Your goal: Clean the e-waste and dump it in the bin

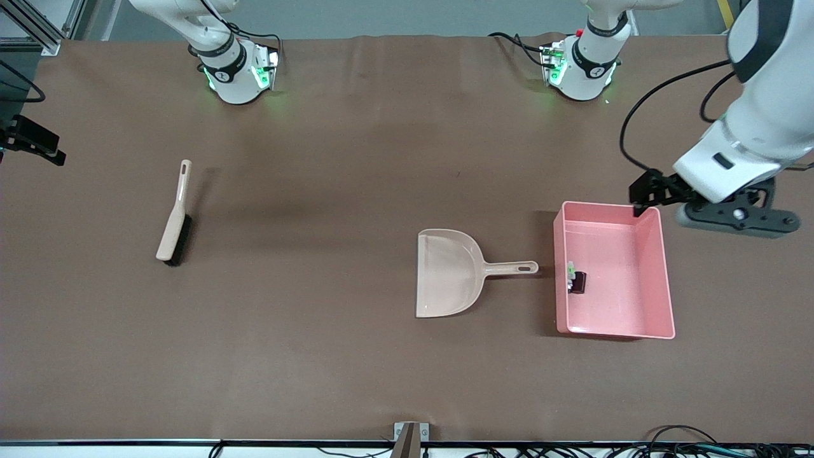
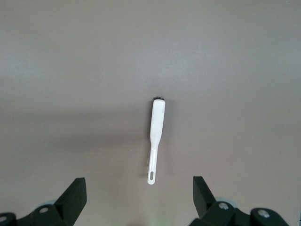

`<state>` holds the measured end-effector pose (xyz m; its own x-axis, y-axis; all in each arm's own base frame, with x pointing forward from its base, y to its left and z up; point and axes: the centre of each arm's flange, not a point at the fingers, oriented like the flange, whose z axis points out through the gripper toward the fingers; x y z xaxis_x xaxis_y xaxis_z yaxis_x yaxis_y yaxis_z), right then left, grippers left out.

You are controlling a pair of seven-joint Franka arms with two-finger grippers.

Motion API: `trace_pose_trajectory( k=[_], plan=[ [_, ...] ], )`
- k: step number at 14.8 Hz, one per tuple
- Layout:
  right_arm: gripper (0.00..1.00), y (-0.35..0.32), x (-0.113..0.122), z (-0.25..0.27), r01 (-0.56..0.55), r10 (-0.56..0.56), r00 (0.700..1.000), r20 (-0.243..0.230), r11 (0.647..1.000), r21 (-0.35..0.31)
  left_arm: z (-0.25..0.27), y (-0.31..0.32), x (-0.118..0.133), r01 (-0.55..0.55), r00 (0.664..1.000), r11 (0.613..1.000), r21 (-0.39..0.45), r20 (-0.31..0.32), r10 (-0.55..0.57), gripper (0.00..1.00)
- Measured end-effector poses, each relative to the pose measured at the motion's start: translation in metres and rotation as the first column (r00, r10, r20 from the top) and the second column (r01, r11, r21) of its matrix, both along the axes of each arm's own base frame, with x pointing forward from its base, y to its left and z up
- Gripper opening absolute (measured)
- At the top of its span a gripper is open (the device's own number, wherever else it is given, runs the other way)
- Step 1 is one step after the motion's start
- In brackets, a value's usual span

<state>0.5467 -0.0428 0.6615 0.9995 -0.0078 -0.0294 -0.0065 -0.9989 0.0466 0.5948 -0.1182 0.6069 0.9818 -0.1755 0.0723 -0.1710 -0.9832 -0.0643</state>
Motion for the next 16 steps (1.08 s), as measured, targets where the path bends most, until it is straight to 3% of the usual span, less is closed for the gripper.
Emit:
trace_pose_trajectory(
  k=[5, 9, 16],
  plan=[
    [1.00, 0.000, 0.000, 0.000, 0.000, 0.000, 1.000, 0.000, 1.000, 0.000, -0.002, 0.033, -0.045, -0.142, 0.989, 0.989, -0.034, -0.051, 0.140, 1.00],
    [1.00, 0.000, 0.000, 0.000, -0.001, 0.001, 1.000, 0.000, 1.000, 0.000, -0.004, 0.037, -0.077, -0.177, 0.982, 0.984, -0.028, -0.066, 0.174, 1.00],
    [1.00, 0.000, 0.000, 0.000, -0.001, 0.001, 1.000, 0.000, 1.000, 0.000, 0.004, 0.038, -0.084, -0.184, 0.982, 0.983, -0.031, -0.052, 0.182, 1.00]
  ],
)
